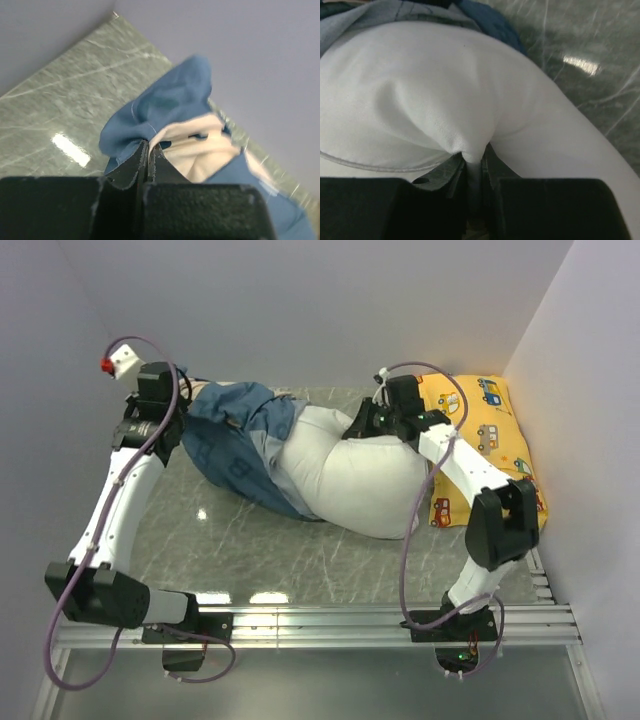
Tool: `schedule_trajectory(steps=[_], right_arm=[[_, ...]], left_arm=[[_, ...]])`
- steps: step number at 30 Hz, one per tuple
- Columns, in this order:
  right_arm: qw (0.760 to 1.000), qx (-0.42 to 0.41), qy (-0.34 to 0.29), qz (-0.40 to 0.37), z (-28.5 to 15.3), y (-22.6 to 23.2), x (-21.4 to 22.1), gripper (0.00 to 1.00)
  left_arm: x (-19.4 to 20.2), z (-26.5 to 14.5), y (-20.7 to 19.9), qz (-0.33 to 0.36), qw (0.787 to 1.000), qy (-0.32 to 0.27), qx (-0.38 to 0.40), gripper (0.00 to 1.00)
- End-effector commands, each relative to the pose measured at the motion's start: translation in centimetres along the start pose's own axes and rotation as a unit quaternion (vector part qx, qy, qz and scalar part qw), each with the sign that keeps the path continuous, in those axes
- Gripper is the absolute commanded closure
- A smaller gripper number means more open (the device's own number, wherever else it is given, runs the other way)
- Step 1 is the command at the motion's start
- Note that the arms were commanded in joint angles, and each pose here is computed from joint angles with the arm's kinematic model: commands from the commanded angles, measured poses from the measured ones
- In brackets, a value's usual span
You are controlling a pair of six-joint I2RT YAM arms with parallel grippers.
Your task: Remove the pillowcase from the pillow
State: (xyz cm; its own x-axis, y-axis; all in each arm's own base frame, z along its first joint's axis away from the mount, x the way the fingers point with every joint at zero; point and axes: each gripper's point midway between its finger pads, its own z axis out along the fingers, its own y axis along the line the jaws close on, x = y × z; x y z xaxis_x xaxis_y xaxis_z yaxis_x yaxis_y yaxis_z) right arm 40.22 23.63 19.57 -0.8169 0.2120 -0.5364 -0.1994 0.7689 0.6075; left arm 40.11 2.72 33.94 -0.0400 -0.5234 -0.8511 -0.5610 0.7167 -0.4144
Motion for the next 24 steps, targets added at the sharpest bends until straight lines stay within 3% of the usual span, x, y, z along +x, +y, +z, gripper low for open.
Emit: schedule_trajectory(steps=[1,2,3,4,6,9,12,15,16,20,24], right_arm=[[0.997,0.080,0.000,-0.001,3.5,-4.7,-0.8,0.82],[0.997,0.083,0.001,0.000,4.3,-4.9,-1.2,0.83],[0.996,0.088,0.010,0.002,4.9,-5.4,-1.0,0.83],[0.995,0.100,0.023,0.008,6.2,-6.6,-0.4,0.84],[0.994,0.110,0.027,0.006,7.2,-7.1,-0.3,0.84],[0.992,0.121,0.046,0.007,8.7,-8.4,0.7,0.83],[0.989,0.132,0.060,0.008,9.7,-9.5,1.6,0.80],[0.988,0.141,0.058,0.003,9.6,-10.0,1.7,0.70],[0.988,0.143,0.051,-0.001,9.2,-9.7,1.2,0.62],[0.988,0.151,0.021,-0.020,7.2,-8.5,-0.9,0.42],[0.988,0.147,-0.033,-0.039,2.8,-5.4,-4.1,0.27]], left_arm=[[2.3,1.3,-3.4,0.034,0.997,0.036,0.060,0.96],[2.4,1.0,-4.9,0.044,0.994,0.039,0.092,0.88],[3.1,0.4,-6.3,0.053,0.990,0.045,0.122,0.56],[3.2,-0.5,-7.7,0.053,0.984,0.055,0.161,0.44],[2.5,-1.5,-9.0,0.050,0.979,0.048,0.193,0.23],[1.4,-3.5,-10.0,0.042,0.970,0.050,0.233,0.06],[1.8,-5.1,-10.2,0.039,0.965,0.063,0.252,0.05],[4.4,-4.9,-8.7,0.028,0.969,0.091,0.228,0.05],[5.2,-4.6,-8.0,0.024,0.971,0.097,0.217,0.05],[12.7,-2.5,-5.8,0.000,0.967,0.162,0.198,0.04],[18.2,-0.4,-6.2,-0.012,0.955,0.209,0.210,0.02]])
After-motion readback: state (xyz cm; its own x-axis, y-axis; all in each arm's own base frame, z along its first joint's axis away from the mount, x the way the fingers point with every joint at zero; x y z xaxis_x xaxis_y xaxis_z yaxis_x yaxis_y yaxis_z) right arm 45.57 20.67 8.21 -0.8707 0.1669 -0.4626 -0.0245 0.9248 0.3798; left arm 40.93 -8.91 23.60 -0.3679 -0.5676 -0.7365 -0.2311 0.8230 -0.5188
